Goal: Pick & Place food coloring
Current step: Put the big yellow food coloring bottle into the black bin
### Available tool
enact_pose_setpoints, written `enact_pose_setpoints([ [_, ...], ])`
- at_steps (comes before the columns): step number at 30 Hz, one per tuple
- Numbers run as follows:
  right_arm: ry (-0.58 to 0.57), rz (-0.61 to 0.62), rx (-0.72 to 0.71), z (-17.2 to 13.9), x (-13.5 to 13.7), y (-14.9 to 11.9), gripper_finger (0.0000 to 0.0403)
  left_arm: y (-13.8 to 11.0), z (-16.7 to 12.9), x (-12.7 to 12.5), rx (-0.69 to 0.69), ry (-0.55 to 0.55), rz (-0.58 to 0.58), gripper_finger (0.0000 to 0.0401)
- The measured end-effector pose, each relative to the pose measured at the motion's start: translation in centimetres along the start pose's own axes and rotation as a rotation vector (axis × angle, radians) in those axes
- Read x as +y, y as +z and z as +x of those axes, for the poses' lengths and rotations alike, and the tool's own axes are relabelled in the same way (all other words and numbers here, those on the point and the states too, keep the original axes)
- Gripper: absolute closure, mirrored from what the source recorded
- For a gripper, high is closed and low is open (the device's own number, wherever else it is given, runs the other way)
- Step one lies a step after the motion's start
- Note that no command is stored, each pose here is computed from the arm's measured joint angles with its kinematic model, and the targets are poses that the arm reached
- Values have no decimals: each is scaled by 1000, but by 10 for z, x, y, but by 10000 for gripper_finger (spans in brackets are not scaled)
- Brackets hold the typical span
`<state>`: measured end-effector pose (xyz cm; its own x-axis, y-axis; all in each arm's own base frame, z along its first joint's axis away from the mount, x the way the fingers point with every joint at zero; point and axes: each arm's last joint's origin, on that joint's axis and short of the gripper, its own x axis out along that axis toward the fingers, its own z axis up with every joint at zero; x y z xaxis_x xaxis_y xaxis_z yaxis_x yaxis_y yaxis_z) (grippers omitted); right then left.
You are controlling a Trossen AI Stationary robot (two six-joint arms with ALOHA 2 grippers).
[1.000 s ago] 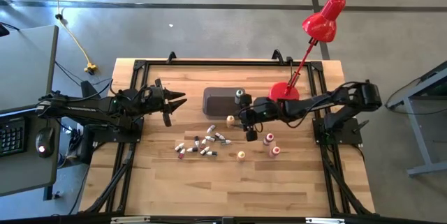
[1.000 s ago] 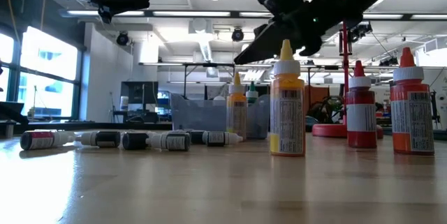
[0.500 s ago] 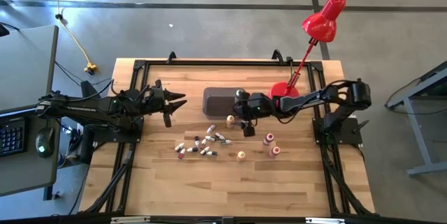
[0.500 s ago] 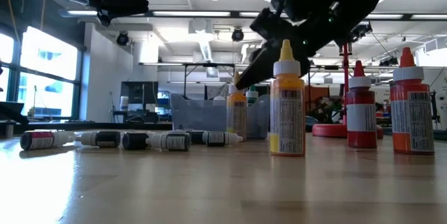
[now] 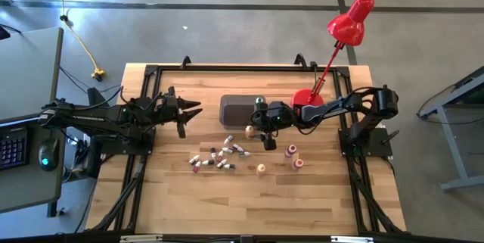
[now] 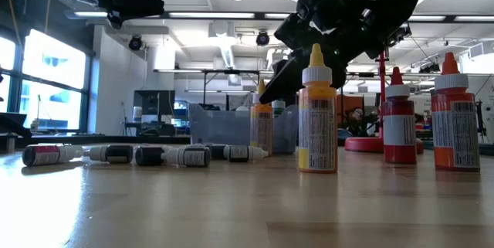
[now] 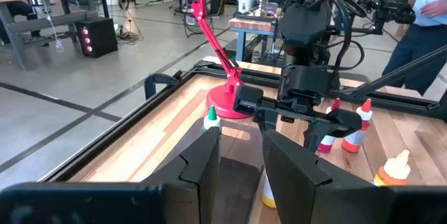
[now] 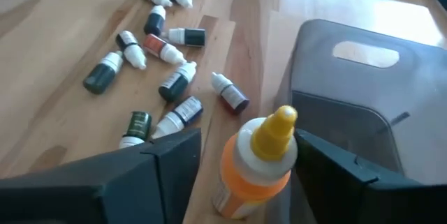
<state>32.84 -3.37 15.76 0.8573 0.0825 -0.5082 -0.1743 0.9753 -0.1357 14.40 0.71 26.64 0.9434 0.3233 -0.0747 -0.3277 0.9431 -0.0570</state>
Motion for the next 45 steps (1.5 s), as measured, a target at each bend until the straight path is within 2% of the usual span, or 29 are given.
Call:
enact_pose_setpoints([
  [13,3,4,-10,0,0,1,290,0,0,0,0,0,0,290],
  [16,5,23,-33,0,1,3,290,0,0,0,-1,0,0,290],
  [22,49,28,-169,-8,5,22,288,0,0,0,-1,0,0,290],
  [25,-24,0,-220,-20,2,34,285,0,0,0,-3,0,-1,290],
  [27,-117,-13,-232,-28,-5,40,285,0,0,0,-3,-1,-1,290],
  [30,-233,5,-213,-43,-16,44,287,0,0,0,-3,0,-1,290],
  [34,-308,97,-99,-58,-31,35,285,0,0,0,-3,0,-1,290],
  [39,-292,186,19,-60,-39,19,283,0,0,0,-2,0,-1,290],
  [45,-284,178,61,-50,-39,11,284,0,0,0,0,0,0,290],
])
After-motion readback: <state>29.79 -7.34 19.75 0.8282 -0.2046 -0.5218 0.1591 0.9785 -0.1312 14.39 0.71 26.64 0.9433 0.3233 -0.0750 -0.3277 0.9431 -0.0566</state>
